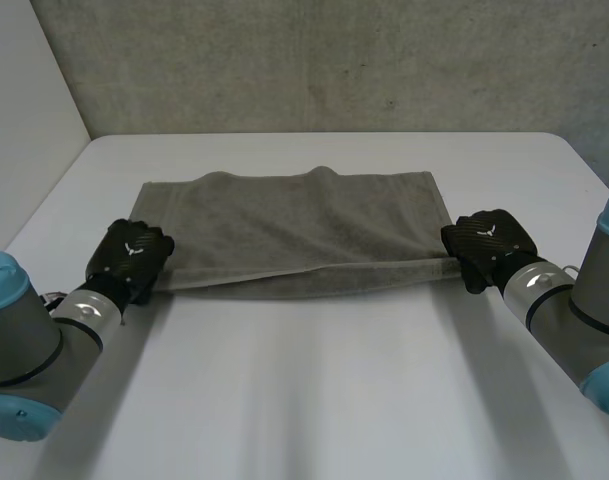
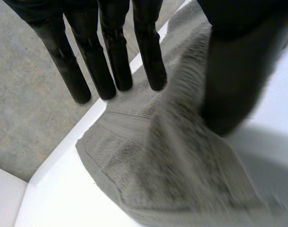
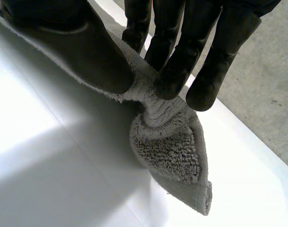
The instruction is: Fold the towel.
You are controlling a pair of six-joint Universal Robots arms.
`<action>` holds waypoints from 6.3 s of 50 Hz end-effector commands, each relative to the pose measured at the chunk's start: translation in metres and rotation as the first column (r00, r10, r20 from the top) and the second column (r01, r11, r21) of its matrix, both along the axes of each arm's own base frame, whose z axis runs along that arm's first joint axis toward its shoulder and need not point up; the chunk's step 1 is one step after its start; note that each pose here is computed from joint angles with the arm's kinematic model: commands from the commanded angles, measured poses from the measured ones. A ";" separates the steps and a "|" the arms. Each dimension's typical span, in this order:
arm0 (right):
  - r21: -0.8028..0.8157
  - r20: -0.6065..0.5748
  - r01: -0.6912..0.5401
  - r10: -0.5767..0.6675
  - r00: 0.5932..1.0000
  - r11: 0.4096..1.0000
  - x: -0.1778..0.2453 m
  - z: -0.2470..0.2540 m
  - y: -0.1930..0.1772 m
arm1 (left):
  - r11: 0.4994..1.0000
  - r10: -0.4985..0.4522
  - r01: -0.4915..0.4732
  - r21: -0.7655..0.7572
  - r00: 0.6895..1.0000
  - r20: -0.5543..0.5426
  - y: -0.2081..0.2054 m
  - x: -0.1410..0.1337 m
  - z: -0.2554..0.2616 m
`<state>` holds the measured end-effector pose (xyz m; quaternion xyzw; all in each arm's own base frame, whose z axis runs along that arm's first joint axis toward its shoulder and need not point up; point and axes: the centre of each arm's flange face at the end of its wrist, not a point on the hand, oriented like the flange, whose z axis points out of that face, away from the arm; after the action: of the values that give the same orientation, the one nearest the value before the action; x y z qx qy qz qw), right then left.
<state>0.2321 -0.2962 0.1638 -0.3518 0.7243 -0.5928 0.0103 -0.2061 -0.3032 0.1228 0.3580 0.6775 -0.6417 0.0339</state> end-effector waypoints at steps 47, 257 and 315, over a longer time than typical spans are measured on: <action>0.177 -0.064 0.049 -0.038 0.997 0.983 -0.017 -0.035 -0.019 | 0.996 0.071 -0.072 -0.060 0.997 -0.008 -0.025 0.018 0.012; -0.124 -0.367 0.351 -0.372 0.853 0.928 -0.181 0.005 -0.128 | 0.997 0.076 -0.083 -0.001 0.915 -0.396 -0.041 0.008 0.053; 0.034 -0.108 -0.110 0.113 0.988 0.993 0.070 0.022 0.017 | 0.999 0.032 -0.024 0.026 0.920 -0.390 -0.027 -0.009 0.045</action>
<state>0.3584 -0.2730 0.2125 -0.4523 0.6415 -0.6192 -0.0209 -0.2046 -0.3386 0.1694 0.2014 0.6835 -0.6966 -0.0831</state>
